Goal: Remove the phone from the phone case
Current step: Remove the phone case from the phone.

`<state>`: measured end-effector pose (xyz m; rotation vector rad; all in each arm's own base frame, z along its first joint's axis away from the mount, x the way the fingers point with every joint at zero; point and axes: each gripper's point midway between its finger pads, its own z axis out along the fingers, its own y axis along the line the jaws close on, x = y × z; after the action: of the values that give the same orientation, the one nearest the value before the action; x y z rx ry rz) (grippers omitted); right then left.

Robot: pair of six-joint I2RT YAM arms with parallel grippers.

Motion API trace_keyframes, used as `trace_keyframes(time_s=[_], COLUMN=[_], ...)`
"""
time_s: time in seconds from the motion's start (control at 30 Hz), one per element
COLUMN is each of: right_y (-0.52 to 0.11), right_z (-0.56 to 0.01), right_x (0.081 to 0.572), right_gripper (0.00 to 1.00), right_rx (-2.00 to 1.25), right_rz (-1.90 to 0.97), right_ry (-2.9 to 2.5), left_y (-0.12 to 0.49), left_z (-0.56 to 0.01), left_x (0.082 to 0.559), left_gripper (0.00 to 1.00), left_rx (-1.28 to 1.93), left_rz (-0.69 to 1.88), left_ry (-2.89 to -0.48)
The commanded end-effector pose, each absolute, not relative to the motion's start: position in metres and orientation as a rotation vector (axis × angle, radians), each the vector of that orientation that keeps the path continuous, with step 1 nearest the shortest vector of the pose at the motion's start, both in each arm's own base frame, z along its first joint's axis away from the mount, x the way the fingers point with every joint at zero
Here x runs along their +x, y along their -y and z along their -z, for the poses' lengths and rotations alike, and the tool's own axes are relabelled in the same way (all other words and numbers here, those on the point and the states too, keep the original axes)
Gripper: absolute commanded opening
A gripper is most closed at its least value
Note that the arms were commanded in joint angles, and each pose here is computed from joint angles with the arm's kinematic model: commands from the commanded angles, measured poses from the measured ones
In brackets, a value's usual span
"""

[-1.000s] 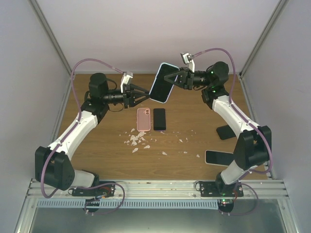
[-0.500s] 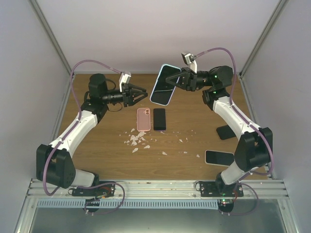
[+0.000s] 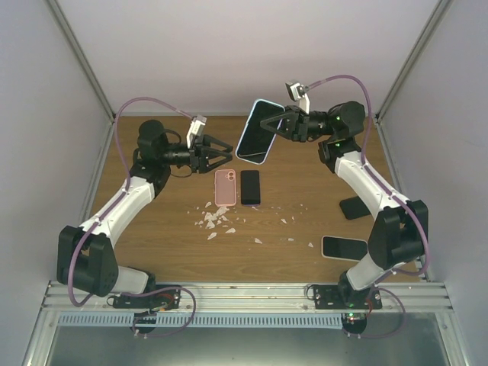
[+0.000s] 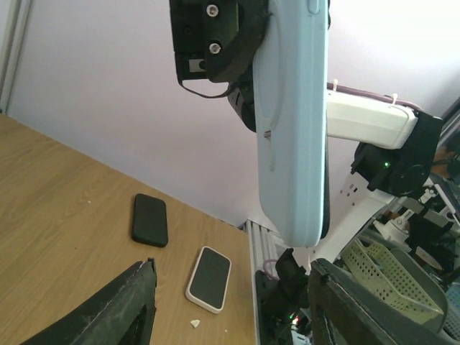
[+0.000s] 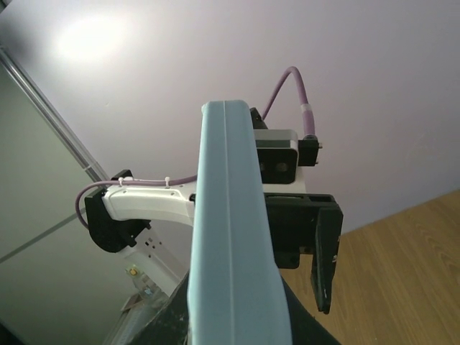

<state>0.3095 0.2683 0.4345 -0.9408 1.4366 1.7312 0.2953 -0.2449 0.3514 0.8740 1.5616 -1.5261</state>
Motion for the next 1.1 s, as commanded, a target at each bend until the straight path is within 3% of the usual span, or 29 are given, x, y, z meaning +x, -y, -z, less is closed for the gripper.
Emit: trace_keyframes(time_s=[0.0,0.53,1.07], right_y=[-0.264,-0.265,-0.263], right_z=[-0.447,-0.446,-0.451], right_x=[0.31,0.314,0.307], right_gripper=[0.01,0.0,0.0], right_rx=[-0.918,-0.914,-0.927], right_rz=[-1.681,-1.681,-1.693], right_ry=[-1.385,-1.386,-1.367], left_y=[0.251,0.258,0.254], left_z=[-0.37,-0.372,-0.349], left_x=[0.285,0.295,0.328], left_gripper=[0.59,0.57,0.41], left_rx=[0.95,0.916,0.769], left_rz=[1.498,1.475,1.356], left_ry=[-1.479,-1.5,-1.625])
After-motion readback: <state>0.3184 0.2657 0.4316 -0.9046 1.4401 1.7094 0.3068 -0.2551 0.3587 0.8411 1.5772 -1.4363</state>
